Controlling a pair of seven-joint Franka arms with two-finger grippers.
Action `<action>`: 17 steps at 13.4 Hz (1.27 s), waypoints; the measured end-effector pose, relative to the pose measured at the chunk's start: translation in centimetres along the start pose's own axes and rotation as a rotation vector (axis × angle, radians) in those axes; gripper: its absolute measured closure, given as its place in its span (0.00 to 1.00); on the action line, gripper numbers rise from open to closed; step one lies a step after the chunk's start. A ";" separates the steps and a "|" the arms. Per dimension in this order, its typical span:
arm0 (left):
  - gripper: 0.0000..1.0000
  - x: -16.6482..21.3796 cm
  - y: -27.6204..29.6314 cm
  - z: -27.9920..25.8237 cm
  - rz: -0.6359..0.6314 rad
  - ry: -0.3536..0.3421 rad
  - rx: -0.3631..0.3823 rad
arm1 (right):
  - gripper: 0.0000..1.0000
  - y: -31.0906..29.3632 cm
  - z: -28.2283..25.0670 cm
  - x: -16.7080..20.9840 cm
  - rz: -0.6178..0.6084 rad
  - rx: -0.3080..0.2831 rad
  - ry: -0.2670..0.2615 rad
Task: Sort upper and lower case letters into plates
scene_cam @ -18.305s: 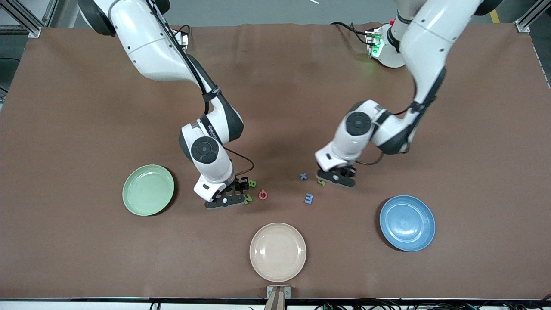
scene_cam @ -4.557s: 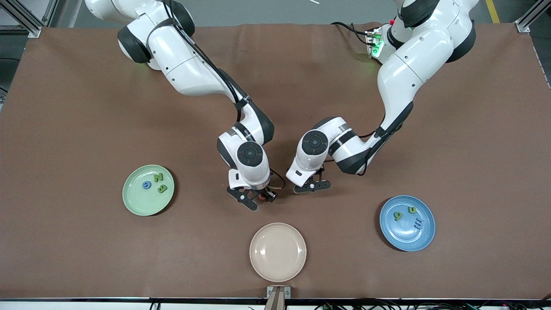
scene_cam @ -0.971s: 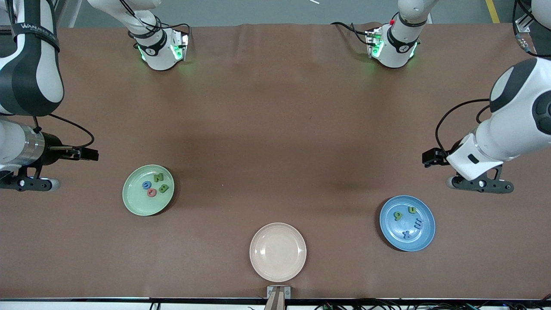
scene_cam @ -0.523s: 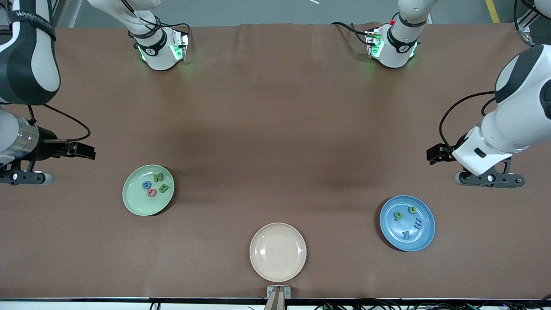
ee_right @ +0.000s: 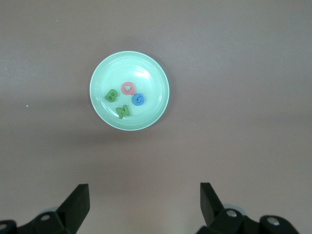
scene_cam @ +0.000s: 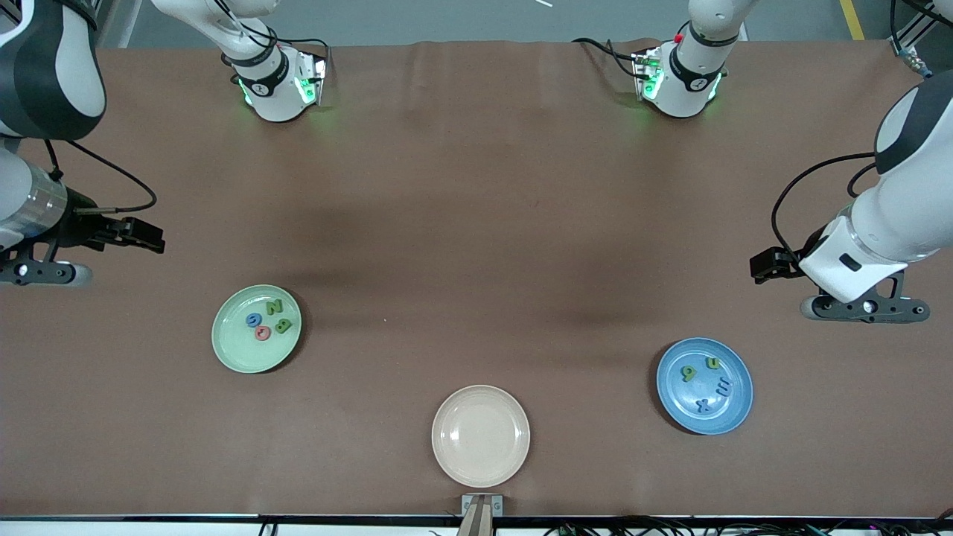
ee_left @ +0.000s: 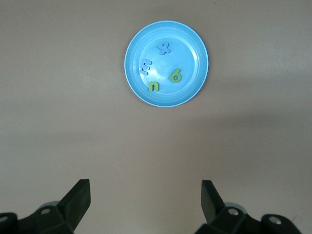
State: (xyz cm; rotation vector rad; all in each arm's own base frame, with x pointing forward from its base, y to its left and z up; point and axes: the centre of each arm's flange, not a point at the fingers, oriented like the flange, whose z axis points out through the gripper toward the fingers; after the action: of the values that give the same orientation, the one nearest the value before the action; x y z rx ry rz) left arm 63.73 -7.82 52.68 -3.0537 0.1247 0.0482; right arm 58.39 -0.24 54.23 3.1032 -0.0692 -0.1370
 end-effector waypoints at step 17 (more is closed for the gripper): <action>0.00 -7.5 -4.7 -8.9 -0.149 -0.008 -0.045 | 0.00 1.3 -5.2 -5.6 -0.027 0.038 0.107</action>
State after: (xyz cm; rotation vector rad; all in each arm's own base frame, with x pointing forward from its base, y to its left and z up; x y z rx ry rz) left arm 56.91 -3.37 62.21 -3.0970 -0.1052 0.0535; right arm 53.23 -1.15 59.93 3.1433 -0.0264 0.0305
